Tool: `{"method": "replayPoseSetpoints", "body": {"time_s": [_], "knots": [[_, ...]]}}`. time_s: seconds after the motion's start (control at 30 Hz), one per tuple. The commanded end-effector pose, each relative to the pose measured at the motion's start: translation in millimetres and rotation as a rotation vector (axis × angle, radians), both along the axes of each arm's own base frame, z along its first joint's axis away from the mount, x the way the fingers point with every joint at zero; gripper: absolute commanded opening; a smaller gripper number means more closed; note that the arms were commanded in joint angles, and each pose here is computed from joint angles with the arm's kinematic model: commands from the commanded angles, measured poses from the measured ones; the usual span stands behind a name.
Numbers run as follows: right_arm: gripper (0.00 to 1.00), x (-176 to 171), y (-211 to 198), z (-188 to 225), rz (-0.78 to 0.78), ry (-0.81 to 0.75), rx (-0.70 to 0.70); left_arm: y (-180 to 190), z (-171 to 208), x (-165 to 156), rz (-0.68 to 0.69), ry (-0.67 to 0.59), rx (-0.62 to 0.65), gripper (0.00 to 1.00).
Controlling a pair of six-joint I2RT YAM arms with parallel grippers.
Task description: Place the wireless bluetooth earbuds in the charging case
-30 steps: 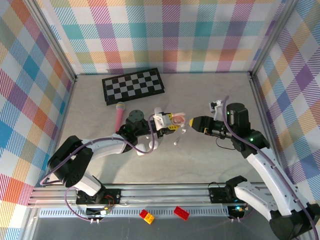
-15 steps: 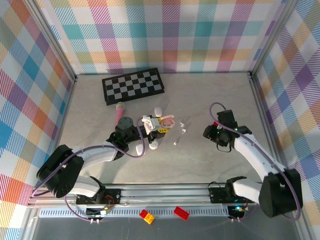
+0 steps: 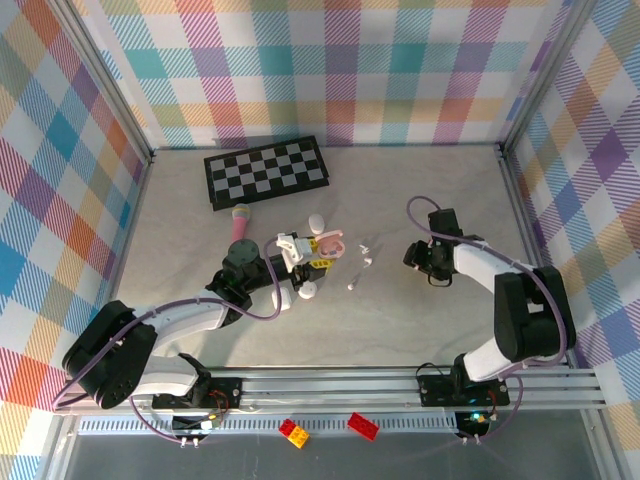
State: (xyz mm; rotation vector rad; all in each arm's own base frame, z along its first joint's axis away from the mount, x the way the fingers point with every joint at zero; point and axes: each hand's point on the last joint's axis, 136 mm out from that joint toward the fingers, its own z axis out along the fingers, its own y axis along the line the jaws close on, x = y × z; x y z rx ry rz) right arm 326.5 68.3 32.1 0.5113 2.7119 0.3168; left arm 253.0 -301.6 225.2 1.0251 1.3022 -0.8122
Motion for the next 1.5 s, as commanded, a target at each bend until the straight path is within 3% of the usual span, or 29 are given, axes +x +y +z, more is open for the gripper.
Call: {"method": "replayPoseSetpoints", "body": {"time_s": [0.0, 0.27, 1.0, 1.47], "knots": [[0.59, 23.6, 3.9, 8.8, 0.042, -0.061, 0.011, 4.2, 15.7, -1.7, 0.004, -0.031, -0.046, 0.31], [0.61, 28.3, 11.6, 3.1, 0.080, -0.036, 0.041, 4.3, 21.1, -3.2, -0.006, -0.031, -0.074, 0.31], [0.64, -32.3, 12.1, -8.3, 0.128, 0.084, 0.069, 2.4, 25.2, -6.5, -0.054, -0.014, -0.090, 0.30], [0.65, -41.5, 14.5, -2.7, 0.126, 0.091, 0.091, -0.3, 27.9, -7.0, -0.077, -0.004, -0.109, 0.29]]}}
